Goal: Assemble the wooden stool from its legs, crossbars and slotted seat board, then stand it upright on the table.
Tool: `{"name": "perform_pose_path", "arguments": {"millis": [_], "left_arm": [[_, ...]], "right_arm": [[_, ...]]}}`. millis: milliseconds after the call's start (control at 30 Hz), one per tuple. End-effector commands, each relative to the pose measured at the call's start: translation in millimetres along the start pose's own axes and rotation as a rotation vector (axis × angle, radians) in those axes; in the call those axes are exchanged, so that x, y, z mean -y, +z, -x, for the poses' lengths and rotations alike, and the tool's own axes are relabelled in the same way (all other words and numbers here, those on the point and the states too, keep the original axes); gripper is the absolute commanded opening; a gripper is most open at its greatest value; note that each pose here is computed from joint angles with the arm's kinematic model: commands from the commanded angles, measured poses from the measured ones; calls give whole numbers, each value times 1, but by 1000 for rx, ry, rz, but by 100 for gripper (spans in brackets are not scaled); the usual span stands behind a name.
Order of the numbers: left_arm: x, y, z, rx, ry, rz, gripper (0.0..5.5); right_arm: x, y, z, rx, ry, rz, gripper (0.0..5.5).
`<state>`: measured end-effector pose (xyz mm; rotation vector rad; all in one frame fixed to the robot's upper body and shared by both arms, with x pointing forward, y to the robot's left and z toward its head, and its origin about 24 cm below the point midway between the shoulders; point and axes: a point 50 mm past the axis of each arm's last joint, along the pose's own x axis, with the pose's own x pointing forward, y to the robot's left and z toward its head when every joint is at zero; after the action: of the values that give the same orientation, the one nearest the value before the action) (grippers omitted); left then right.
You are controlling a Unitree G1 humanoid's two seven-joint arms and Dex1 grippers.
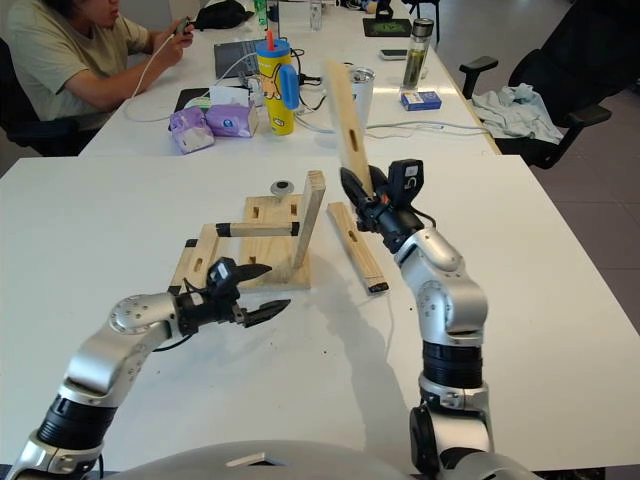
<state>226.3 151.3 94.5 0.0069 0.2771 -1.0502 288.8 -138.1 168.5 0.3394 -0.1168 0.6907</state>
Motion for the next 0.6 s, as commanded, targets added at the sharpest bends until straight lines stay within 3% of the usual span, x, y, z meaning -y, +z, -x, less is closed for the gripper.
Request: {"name": "perform_pose_path", "arguments": {"millis": [33, 233, 433, 600], "left_arm": [[0, 36, 16, 140, -100, 126, 496], [6, 77, 31, 329, -279, 257, 498], [8, 109, 34, 474, -392, 343, 498], [12, 116, 33, 497, -415, 382, 498]], "right_arm": [[-18, 47, 8, 120, 299, -112, 207], [-46, 47, 26, 13, 675, -347, 207], [-48, 18, 38, -165, 745, -458, 207], [-50, 7, 49, -245, 787, -457, 207]]}}
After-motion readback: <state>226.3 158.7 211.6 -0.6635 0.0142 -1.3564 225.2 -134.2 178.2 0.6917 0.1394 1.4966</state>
